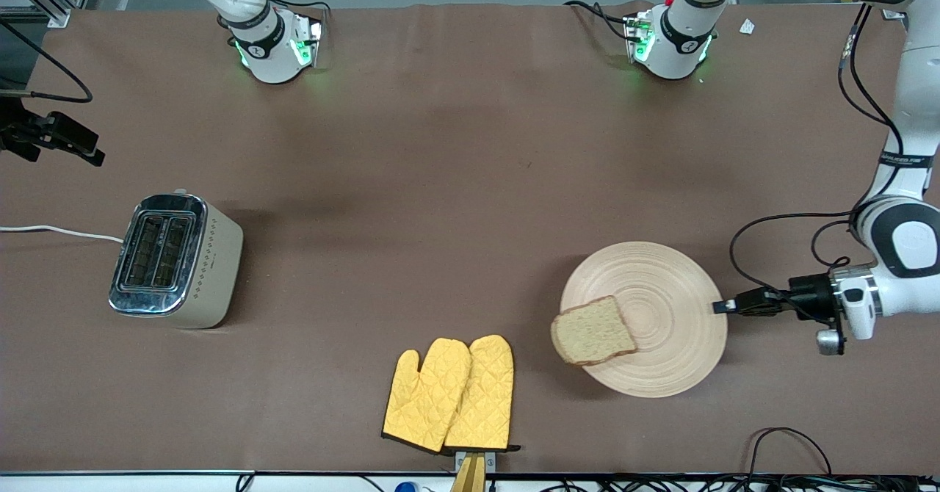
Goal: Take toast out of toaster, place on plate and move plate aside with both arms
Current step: 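Drag the plate with toast away from the toaster with the left gripper, then open the left gripper and release the plate rim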
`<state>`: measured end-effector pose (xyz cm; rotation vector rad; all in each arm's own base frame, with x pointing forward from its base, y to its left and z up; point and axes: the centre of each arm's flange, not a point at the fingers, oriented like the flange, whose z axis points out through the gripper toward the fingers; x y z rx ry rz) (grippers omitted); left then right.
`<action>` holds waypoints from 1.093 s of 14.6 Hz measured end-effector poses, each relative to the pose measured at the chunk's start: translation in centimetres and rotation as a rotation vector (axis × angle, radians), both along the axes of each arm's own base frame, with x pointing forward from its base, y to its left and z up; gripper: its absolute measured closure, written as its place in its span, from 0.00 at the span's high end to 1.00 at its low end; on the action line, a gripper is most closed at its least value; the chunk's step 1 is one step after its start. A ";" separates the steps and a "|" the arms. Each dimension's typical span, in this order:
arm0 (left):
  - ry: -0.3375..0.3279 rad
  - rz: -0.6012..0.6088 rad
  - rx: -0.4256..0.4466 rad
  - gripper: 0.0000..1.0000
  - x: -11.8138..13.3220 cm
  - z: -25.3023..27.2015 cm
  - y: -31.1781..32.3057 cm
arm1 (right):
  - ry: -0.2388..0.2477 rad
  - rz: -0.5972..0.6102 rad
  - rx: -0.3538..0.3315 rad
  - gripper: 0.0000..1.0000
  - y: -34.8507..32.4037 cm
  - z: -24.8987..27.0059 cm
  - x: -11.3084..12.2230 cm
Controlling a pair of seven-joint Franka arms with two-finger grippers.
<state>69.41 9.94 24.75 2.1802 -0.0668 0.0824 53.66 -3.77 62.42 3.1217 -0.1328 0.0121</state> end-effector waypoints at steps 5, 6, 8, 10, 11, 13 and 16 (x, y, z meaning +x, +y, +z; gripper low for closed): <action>0.042 0.049 -0.021 0.10 -3.3 -5.4 8.3 | 0.001 0.000 0.007 1.00 0.1 0.0 0.0; 0.058 0.059 -0.028 0.10 -3.9 -6.2 9.3 | 0.001 0.000 0.007 1.00 0.1 0.0 0.0; 0.088 0.074 -0.033 0.10 -4.8 -7.7 10.8 | 0.001 0.000 0.008 1.00 0.1 0.0 0.0; 0.103 0.077 -0.039 0.13 -5.2 -8.6 11.0 | 0.001 0.000 0.008 1.00 0.1 0.0 0.0; 0.105 0.074 -0.042 0.13 -5.2 -8.6 10.9 | 0.001 0.000 0.008 1.00 0.1 0.0 0.0; 0.111 0.074 -0.043 0.29 -5.0 -8.5 10.6 | 0.001 0.000 0.008 1.00 0.1 0.0 0.0; 0.126 0.077 0.004 0.59 -4.6 -7.9 11.4 | 0.001 0.000 0.009 1.00 0.1 0.0 0.0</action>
